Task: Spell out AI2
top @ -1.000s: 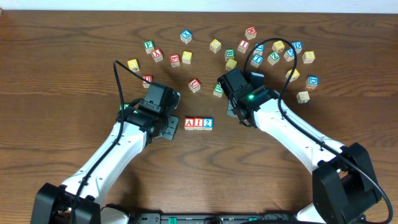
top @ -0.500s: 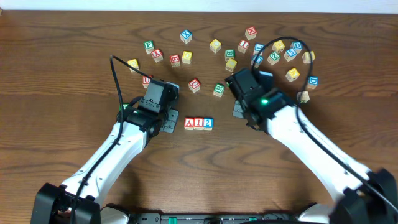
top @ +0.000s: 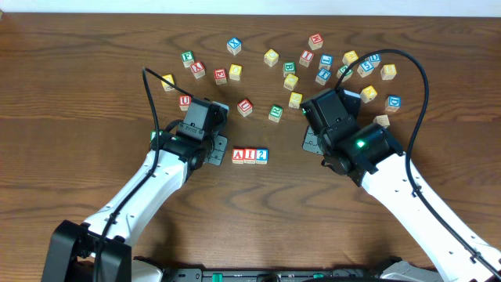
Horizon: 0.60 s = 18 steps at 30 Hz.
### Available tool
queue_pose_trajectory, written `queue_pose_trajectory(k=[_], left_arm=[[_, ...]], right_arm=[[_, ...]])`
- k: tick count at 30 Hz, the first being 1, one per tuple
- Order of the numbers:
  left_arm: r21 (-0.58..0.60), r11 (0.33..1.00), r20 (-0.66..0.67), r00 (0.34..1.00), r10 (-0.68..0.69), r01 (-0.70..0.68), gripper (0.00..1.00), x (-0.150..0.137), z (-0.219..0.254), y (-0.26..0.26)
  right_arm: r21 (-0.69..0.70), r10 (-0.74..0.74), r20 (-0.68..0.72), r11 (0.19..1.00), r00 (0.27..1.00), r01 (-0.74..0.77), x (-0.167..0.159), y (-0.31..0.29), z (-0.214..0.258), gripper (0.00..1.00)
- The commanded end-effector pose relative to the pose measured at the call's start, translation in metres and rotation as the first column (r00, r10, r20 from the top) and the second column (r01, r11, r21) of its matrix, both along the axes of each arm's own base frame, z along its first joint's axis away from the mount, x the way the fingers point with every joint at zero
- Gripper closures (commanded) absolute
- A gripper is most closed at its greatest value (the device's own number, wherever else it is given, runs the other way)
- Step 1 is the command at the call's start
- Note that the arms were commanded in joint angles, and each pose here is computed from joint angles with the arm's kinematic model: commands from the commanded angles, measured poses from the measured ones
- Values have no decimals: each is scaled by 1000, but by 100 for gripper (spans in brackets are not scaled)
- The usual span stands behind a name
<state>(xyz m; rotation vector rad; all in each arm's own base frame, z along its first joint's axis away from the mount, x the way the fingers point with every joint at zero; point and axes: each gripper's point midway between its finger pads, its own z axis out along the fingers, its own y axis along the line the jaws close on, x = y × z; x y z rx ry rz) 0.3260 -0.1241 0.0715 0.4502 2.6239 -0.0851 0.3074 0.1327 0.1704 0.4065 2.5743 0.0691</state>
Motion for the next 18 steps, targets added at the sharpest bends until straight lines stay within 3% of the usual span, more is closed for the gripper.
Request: queue_pose_trajectory(k=[1, 8, 18], left_arm=[[4, 1000, 2, 1000, -13, 13, 93, 1, -2, -1], [-13, 999, 91, 995, -38, 40, 92, 20, 8, -8], [-23, 997, 24, 997, -74, 75, 92, 22, -26, -18]], right_arm=[[15, -15, 14, 1000, 1000, 15, 1, 0, 6, 99], [17, -19, 15, 1000, 1000, 18, 1, 0, 6, 99], [18, -21, 15, 1000, 1000, 21, 1, 0, 6, 99]])
